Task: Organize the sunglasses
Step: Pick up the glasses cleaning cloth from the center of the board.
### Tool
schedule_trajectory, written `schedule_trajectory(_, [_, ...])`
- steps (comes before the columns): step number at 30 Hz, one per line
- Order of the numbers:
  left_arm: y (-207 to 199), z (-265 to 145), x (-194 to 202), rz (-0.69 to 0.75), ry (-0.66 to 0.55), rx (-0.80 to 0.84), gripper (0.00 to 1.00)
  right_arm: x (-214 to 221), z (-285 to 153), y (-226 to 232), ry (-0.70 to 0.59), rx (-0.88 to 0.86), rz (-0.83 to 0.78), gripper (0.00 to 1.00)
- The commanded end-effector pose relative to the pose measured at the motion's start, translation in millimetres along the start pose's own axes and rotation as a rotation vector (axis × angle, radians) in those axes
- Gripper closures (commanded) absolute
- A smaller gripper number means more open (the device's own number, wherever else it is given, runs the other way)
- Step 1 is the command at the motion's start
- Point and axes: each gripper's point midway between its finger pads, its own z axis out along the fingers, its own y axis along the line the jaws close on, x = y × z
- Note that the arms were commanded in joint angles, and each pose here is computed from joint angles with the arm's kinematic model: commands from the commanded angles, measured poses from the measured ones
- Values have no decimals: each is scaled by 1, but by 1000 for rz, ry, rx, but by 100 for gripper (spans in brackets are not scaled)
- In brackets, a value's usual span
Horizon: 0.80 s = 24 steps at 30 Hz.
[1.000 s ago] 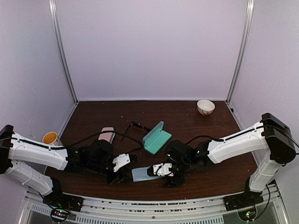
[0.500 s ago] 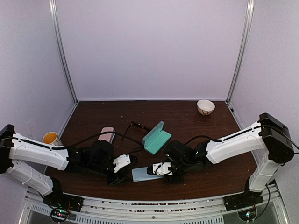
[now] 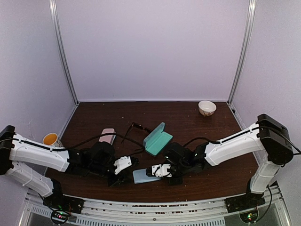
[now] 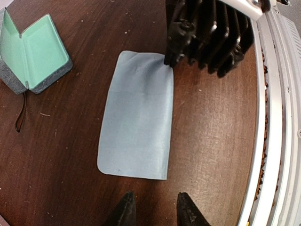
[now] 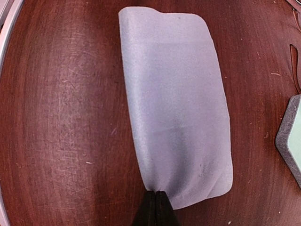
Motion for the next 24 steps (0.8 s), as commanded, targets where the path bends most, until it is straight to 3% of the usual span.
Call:
schedule_trajectory(1, [-4, 4, -5, 37, -7, 13, 68, 5, 1, 4, 7, -1, 11, 100])
schedule_trajectory(24, [-20, 29, -1, 140, 49, 106, 73, 7, 2, 8, -1, -10, 77, 100])
